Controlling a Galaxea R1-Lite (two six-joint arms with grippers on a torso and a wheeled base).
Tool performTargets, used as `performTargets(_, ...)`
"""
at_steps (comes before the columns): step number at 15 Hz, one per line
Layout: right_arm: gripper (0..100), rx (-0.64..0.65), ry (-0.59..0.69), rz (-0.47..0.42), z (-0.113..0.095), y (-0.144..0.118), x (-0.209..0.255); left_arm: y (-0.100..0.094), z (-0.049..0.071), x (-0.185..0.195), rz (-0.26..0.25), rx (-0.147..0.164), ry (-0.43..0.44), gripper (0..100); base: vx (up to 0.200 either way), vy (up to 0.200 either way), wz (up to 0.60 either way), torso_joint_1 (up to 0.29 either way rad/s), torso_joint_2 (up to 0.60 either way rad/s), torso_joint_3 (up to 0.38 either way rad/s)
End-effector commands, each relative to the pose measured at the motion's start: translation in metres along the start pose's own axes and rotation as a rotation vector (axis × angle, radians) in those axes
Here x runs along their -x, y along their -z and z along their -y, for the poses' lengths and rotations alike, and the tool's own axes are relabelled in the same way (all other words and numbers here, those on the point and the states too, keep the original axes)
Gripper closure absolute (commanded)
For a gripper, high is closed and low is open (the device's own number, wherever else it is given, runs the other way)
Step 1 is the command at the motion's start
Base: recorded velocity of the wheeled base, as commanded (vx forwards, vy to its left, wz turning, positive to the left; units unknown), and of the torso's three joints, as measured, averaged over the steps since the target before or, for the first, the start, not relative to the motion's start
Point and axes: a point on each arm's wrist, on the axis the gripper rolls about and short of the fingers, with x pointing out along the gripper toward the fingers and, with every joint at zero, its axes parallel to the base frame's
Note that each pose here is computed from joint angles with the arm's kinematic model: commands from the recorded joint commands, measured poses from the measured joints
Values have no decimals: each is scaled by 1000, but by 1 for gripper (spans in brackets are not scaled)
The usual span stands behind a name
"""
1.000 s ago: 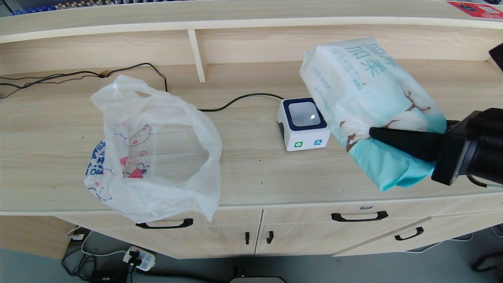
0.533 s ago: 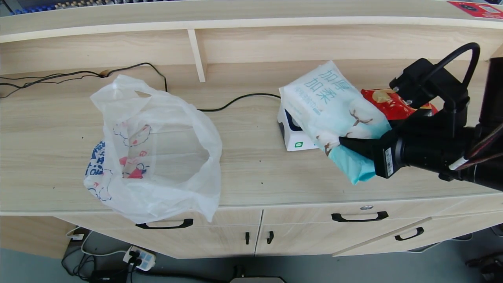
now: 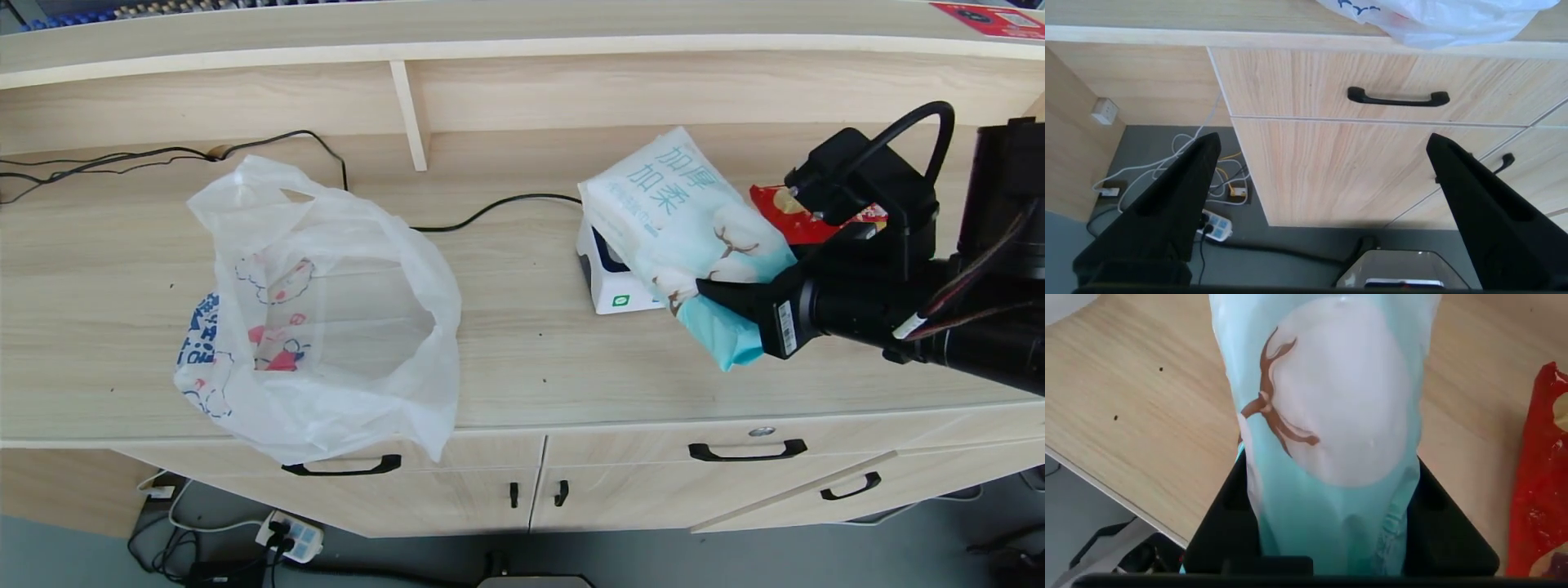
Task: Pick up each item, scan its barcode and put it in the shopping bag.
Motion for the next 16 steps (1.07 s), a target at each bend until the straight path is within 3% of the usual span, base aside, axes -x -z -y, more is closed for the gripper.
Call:
performTargets(1, 100, -3, -37, 81, -2, -11, 8, 0, 0, 0, 0, 0, 0, 0, 0, 0, 0, 0, 0, 0)
performTargets(4, 100, -7, -85, 155, -9, -22, 22, 0, 0, 0, 0, 2, -1, 0, 0, 0, 0, 0, 0, 0)
performTargets(6, 100, -50, -131, 166, -21, -23, 23, 0, 0, 0, 0, 2, 0, 0, 0, 0, 600, 2, 2, 0)
performTargets(9, 100, -61, -111, 245, -20, -31, 25, 0, 0, 0, 0, 2, -1, 0, 0, 0, 600, 2, -2, 2)
performTargets(16, 100, -68, -117, 234, -24, -20, 22, 0, 0, 0, 0, 2, -1, 0, 0, 0, 600, 2, 6, 2)
